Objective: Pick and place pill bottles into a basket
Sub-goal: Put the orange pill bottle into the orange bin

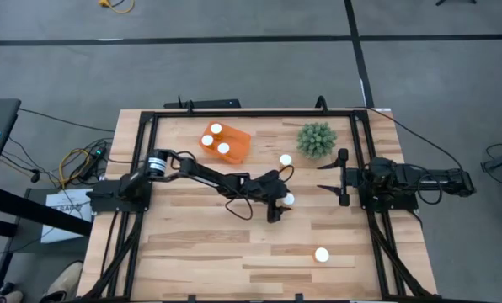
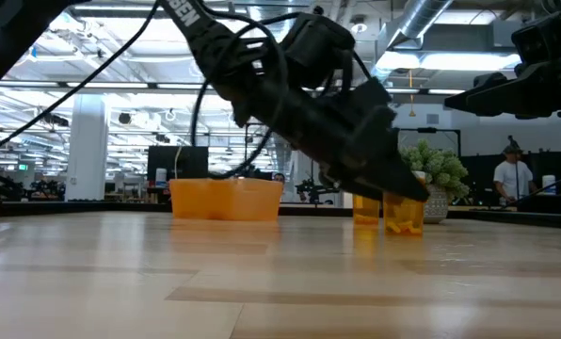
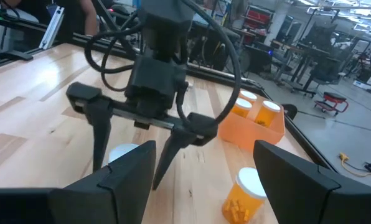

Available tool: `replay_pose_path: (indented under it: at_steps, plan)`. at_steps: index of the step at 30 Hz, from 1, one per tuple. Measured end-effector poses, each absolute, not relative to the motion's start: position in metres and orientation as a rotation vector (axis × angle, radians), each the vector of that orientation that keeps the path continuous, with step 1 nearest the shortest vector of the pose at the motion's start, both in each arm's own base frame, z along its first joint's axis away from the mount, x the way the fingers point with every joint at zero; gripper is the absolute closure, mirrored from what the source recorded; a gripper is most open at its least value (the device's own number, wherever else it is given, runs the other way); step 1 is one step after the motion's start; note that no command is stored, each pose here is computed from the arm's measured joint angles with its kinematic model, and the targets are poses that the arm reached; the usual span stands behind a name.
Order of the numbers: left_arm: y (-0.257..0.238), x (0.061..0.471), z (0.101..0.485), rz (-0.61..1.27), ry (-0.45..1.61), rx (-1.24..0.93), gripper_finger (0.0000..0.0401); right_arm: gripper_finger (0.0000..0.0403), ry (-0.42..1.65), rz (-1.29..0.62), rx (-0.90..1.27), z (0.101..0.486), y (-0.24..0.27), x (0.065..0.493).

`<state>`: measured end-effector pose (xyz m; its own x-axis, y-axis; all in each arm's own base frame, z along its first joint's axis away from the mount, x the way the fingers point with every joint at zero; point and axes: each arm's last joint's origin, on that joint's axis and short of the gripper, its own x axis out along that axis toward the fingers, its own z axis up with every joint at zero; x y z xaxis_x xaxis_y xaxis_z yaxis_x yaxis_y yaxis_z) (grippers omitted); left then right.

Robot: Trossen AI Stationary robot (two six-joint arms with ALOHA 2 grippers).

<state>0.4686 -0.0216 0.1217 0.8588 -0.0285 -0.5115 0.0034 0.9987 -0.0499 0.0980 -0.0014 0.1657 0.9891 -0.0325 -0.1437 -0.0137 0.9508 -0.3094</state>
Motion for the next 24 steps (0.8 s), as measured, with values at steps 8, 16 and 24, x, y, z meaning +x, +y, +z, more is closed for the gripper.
replay_pose_path:
  at_steps: [8, 16, 24]
  plan:
    - [-0.0204, 0.4711, 0.1196, 0.018, 0.584, -0.016, 0.009, 0.0138, 0.149, -0.01, -0.315, 0.1656, -0.0015, 0.098]
    - [-0.0203, 0.4714, 0.1201, 0.026, 0.578, -0.015, 0.0137, 0.0138, 0.149, -0.01, -0.315, 0.1656, -0.0015, 0.098]
    - [-0.0192, 0.4738, 0.1251, 0.029, 0.529, -0.019, 0.021, 0.0138, 0.149, -0.01, -0.315, 0.1656, -0.0015, 0.098]
